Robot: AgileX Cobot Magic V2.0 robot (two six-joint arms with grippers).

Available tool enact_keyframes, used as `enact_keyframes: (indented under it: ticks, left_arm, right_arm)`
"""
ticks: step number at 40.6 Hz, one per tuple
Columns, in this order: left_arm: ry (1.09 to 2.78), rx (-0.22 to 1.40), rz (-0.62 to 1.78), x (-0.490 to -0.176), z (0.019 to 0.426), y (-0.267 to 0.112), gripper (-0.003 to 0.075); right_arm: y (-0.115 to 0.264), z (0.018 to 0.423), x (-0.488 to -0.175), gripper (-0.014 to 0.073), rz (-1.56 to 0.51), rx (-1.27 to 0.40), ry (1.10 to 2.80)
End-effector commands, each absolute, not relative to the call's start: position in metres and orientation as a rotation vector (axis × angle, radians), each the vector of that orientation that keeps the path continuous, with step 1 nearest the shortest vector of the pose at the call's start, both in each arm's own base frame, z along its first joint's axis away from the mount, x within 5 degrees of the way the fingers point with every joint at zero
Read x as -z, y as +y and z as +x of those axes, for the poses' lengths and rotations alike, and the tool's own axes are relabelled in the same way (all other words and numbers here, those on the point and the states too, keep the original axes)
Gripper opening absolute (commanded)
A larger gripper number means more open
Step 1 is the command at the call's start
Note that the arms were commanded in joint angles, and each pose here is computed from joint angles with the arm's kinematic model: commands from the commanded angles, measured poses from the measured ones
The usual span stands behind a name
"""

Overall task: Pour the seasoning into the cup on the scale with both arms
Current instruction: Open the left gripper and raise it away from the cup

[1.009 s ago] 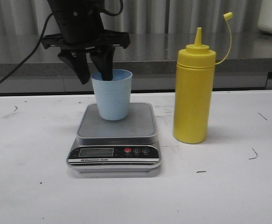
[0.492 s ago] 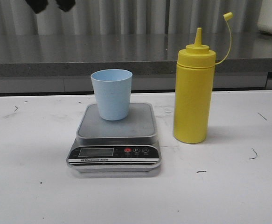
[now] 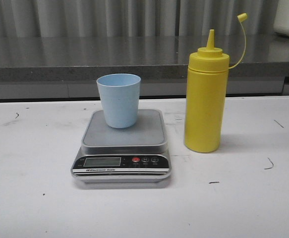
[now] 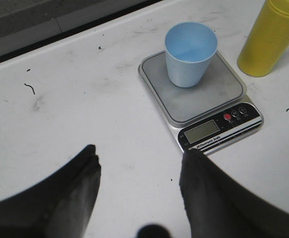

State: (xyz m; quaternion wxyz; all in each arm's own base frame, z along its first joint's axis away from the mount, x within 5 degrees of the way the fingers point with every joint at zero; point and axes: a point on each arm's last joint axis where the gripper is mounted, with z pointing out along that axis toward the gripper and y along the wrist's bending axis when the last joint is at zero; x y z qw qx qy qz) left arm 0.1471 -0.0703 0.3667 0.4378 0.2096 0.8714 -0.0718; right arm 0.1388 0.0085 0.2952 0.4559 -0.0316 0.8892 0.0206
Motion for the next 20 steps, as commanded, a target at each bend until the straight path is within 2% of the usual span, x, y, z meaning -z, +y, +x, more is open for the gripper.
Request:
enact_keyframes:
  ticks: [1,9,20]
  left_arm:
    - [2.021,0.231,0.494,-0.374,0.130,-0.064,0.0366]
    - [1.928,0.267,0.466,-0.361,0.095,-0.046,0.0366]
    - [1.815,0.292,0.442,-0.361,0.083,-0.040,0.0366]
  right_arm:
    - [0.008,0.143,-0.310,0.0519,-0.072,-0.049,2.104]
    - [0.008,0.143,-0.310,0.0519,-0.072,-0.049,2.104]
    - [0.008,0.143,-0.310,0.0519,-0.072,-0.049,2.104]
